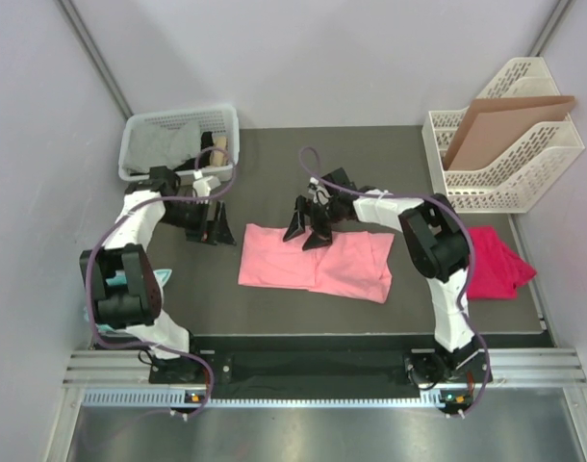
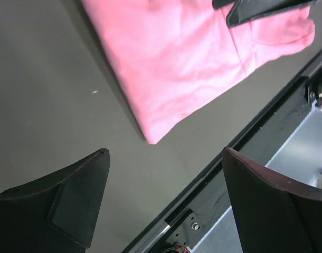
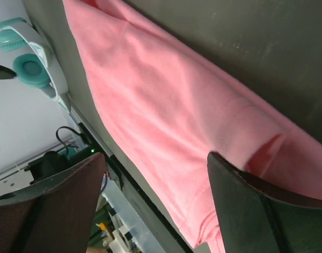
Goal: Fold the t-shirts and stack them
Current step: Fold the tshirt
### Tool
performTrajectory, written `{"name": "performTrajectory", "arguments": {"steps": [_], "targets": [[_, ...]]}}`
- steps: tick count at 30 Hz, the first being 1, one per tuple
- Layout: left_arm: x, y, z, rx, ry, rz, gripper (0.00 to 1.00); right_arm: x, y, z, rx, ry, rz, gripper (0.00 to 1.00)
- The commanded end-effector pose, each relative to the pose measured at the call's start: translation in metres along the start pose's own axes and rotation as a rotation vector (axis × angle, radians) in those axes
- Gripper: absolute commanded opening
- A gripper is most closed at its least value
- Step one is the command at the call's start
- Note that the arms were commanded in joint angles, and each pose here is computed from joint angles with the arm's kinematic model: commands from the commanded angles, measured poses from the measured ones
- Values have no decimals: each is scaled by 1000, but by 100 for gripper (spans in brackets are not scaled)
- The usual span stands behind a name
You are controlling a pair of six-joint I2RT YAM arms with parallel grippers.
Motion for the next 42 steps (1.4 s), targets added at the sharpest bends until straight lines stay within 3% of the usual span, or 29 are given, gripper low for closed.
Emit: {"name": "performTrajectory", "arguments": {"steps": [1, 11, 23, 32, 36, 40, 42], "targets": [[-35, -8, -7, -24, -33, 107, 91, 22, 23, 15, 72, 64, -56, 79], [-84, -1, 3, -20, -14, 178, 89, 126, 21, 98, 212, 161, -227, 82], [-101, 4, 24, -21, 37, 165, 88, 171, -31, 97, 204, 146, -290, 83], [-127, -17, 59, 13, 105, 239, 88, 218, -39, 99, 190, 135, -409, 84], [-133, -22, 50, 14, 67, 269, 83, 226, -43, 94, 173, 119, -426, 84], [-133, -25, 38, -7, 42, 286, 53, 224, -46, 86, 149, 108, -423, 84], [-129, -26, 36, -16, 43, 289, 44, 224, -48, 86, 148, 108, -427, 84]]}}
Point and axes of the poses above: each gripper's point midway between its finger pads, its own x axis back along the fingers, its own z axis along the line the jaws close on, y = z × x, the point moved 4 cm from there along x, back along the fingers, and after that the axes turned 14 degrees about x, right-handed, at the moved point
